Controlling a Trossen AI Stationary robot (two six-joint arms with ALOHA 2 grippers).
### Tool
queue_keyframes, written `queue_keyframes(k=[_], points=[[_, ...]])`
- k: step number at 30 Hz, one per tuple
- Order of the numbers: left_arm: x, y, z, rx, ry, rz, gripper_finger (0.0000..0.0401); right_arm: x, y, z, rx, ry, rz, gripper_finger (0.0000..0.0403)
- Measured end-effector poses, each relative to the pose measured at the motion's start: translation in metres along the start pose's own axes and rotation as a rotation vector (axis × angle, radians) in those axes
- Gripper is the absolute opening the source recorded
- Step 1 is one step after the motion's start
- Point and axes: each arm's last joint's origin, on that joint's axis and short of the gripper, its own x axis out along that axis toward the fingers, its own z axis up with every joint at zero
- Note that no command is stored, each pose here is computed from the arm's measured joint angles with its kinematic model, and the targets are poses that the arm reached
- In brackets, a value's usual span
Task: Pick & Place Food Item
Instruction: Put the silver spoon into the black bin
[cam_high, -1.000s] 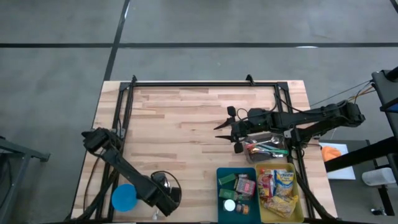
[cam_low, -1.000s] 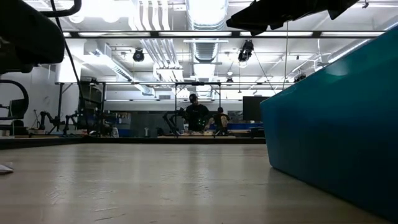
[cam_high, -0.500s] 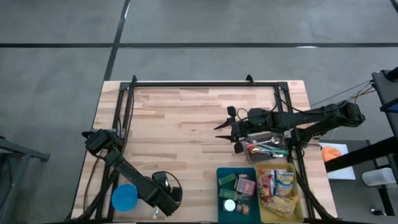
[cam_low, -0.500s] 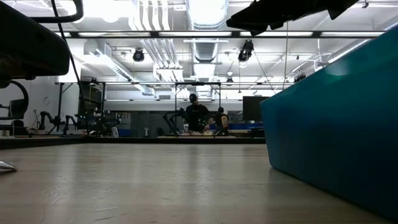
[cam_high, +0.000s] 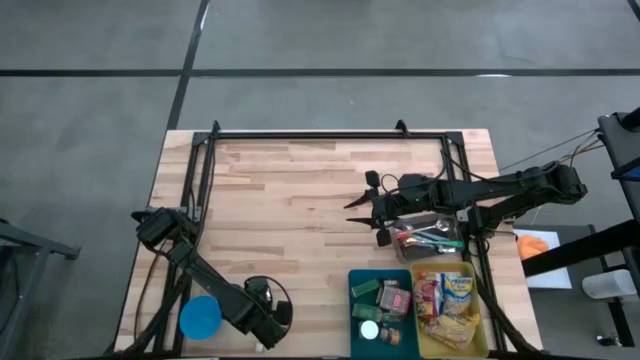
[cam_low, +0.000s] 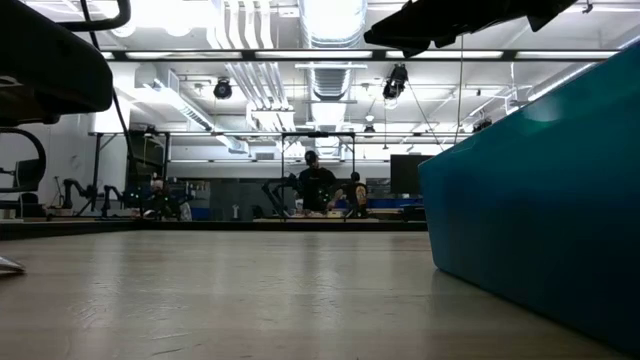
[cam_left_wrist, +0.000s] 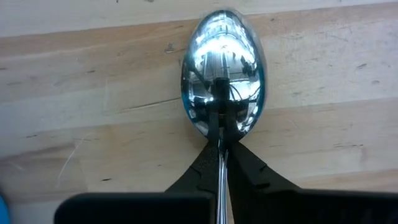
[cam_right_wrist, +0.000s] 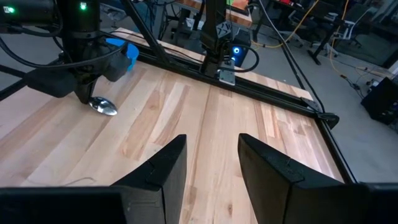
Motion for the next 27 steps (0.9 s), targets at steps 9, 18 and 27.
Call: queue_keyframes(k=[9,18,27], points=[[0.000,0.000,0.000,0.001,-0.002,0.000,0.0012,0.000,0.000,0.000,0.000,0.000,0.000,0.0141],[-0.023,0.001,0.010,0.051,-0.127,-0.128,0.0012,0.000,0.000,0.000,0.000,0.000,0.000,0.0141],[-0.048,0.002,0.031,0.188,-0.498,-0.305,0.0012,0.000,0.000,0.000,0.000,0.000,0.000,0.0141]])
